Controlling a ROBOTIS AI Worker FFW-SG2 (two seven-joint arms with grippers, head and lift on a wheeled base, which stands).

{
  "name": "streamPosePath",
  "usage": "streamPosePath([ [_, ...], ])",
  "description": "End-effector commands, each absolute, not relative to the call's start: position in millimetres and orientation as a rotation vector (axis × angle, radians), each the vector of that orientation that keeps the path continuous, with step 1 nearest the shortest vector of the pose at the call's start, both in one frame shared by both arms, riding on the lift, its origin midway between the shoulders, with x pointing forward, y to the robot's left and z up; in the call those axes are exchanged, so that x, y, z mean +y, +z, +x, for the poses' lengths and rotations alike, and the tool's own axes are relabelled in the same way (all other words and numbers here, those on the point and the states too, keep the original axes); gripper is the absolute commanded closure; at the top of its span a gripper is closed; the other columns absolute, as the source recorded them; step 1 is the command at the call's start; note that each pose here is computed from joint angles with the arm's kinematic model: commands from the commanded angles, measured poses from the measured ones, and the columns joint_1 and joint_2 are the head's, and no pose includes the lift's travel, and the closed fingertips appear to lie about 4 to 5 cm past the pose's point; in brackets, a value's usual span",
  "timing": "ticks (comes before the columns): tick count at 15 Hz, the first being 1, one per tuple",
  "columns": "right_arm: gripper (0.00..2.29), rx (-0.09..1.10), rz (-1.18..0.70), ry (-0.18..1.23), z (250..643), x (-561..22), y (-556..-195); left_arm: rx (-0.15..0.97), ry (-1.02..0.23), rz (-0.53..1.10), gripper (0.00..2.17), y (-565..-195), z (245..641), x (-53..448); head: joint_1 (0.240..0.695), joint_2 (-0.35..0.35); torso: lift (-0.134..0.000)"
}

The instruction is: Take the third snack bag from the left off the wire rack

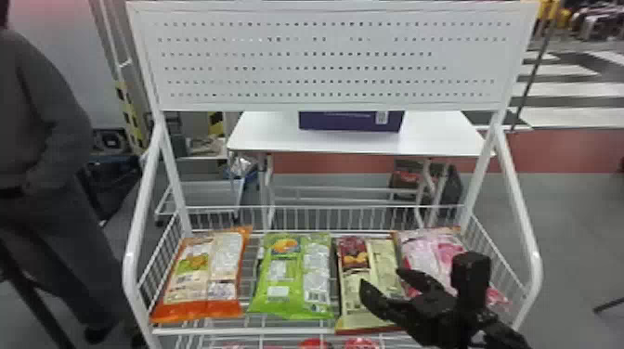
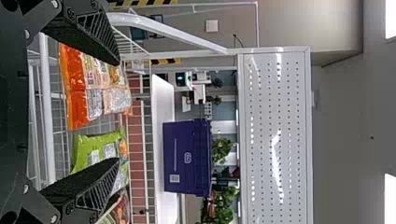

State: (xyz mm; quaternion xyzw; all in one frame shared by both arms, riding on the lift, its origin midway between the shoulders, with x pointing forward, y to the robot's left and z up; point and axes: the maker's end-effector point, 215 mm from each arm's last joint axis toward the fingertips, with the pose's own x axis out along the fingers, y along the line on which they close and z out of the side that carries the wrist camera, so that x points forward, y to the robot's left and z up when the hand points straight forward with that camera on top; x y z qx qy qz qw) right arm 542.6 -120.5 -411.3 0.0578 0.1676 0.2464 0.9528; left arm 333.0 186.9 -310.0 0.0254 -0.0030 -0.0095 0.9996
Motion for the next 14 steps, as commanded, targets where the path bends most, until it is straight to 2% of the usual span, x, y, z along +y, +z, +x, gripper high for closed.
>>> streamPosePath([
  [1, 0.19, 0.394, 0.090, 0.518, 540, -111, -426, -0.005, -0.020, 0.052, 0.17, -311, 333, 186, 0.499, 0.000, 0.000],
  [3, 0.23, 0.466, 0.059, 0.526, 535, -107, -447, -0.005, -0.018, 0.051, 0.17, -310, 332, 186, 0.499, 0.000, 0.000],
  [4, 0.37, 0.476, 0.055, 0.527, 534, -106, -449, -0.008, -0.019, 0.051, 0.17, -309, 332, 186, 0.499, 0.000, 0.000],
  [5, 0.75, 0.493, 0.051, 0.525, 532, -106, -452, -0.010, -0.019, 0.051, 0.17, -308, 332, 186, 0.499, 0.000, 0.000],
  [6, 1.52, 0.503, 0.046, 0.522, 530, -106, -452, -0.012, -0.018, 0.048, 0.17, -307, 331, 186, 0.499, 0.000, 0.000],
  [7, 1.99, 0.501, 0.046, 0.524, 529, -104, -449, -0.014, -0.016, 0.047, 0.17, -307, 331, 187, 0.499, 0.000, 0.000],
  [10, 2.24, 0.493, 0.054, 0.522, 521, -105, -439, -0.015, -0.023, 0.049, 0.17, -306, 330, 184, 0.499, 0.000, 0.000],
  [14, 2.24, 0.449, 0.029, 0.455, 522, -134, -422, -0.024, -0.027, 0.048, 0.17, -301, 330, 183, 0.499, 0.000, 0.000],
])
